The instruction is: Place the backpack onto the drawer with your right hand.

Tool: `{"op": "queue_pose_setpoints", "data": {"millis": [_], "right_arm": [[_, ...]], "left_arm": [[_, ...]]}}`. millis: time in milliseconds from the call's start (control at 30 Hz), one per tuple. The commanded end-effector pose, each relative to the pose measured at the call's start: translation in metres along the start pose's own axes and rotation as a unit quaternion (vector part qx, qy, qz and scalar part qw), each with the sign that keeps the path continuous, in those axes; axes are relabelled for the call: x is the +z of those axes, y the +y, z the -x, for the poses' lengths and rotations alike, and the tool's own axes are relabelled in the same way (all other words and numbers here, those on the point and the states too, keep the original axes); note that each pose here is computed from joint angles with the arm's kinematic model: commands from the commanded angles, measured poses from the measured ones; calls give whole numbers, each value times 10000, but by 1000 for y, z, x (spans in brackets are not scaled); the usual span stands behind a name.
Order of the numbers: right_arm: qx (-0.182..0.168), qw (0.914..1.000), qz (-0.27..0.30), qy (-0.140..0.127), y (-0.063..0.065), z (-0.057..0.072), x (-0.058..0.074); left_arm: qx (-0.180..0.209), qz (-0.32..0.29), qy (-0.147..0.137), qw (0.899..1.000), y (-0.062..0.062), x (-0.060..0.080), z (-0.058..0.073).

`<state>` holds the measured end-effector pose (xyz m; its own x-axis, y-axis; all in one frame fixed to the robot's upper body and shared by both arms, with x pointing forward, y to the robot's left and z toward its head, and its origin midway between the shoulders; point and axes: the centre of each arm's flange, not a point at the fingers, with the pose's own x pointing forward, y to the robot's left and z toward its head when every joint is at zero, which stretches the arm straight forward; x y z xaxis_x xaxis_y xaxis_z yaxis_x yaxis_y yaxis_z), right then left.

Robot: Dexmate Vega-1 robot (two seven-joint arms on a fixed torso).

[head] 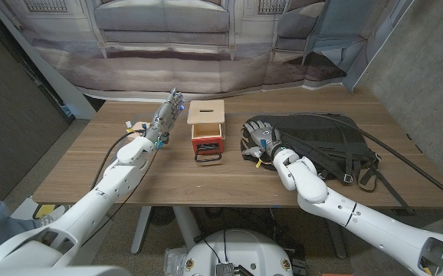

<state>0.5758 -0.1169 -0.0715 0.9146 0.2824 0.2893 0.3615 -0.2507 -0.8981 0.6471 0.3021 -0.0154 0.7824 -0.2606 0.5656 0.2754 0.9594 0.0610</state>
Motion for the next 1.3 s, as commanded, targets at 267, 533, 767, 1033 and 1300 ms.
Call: {"op": "queue_pose_setpoints", "data": {"millis": [267,533,767,1033,1300], "right_arm": [[1,9998,-210,-62,5,2,-7],[-117,9985,-503,-188,6,8,-11],[-90,9973,-683,-259,10,11,-11],[-250,9949,-859,-458,15,11,-8],[-592,9921,-923,-614,15,11,-8]], "left_arm": [[-99,67,-35,9999,-1,-1,-8],[-125,77,-29,9999,-1,-3,-10],[-126,72,-30,9999,-1,-2,-10],[-127,58,-19,9999,-1,-1,-9],[-90,61,4,9999,1,-2,-6]]}}
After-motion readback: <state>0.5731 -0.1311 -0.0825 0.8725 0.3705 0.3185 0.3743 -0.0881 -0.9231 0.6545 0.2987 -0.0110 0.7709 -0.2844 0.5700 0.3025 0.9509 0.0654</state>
